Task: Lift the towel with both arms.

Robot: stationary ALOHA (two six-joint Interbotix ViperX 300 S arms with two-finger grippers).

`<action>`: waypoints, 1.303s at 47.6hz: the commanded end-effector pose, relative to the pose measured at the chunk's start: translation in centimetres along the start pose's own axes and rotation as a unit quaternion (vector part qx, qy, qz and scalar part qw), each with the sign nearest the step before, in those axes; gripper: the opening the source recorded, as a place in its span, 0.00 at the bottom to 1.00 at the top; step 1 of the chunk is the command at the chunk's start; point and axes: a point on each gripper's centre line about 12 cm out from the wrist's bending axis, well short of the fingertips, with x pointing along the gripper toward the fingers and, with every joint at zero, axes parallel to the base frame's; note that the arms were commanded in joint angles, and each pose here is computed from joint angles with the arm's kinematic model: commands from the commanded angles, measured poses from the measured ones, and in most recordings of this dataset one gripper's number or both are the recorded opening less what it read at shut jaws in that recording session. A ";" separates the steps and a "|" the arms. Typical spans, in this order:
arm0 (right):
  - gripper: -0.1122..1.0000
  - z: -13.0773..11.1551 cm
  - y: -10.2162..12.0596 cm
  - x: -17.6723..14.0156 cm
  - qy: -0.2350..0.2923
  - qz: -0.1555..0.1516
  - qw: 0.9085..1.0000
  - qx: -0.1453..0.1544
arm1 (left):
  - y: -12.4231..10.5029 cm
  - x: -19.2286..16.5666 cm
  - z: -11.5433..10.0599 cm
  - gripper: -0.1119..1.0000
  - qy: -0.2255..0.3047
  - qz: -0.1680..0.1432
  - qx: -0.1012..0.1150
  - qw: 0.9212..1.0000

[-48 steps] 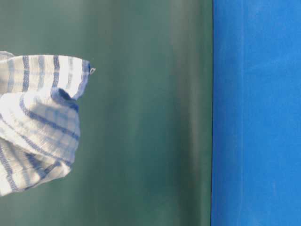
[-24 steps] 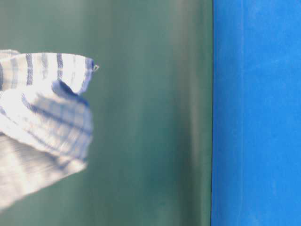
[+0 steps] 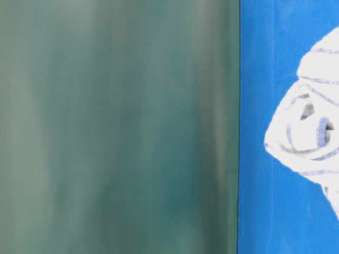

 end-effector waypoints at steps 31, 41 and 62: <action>0.71 -15.0 5.6 9.2 0.137 0.053 0.989 0.030 | -2.1 11.5 -14.3 0.90 0.067 -0.021 0.008 0.998; 0.71 -19.7 6.7 13.2 0.179 0.060 0.982 0.025 | -2.5 14.8 -19.2 0.90 0.109 -0.024 0.010 0.994; 0.71 -24.2 8.2 17.7 0.209 0.069 0.975 0.025 | -3.5 17.7 -23.9 0.90 0.148 -0.032 0.014 0.988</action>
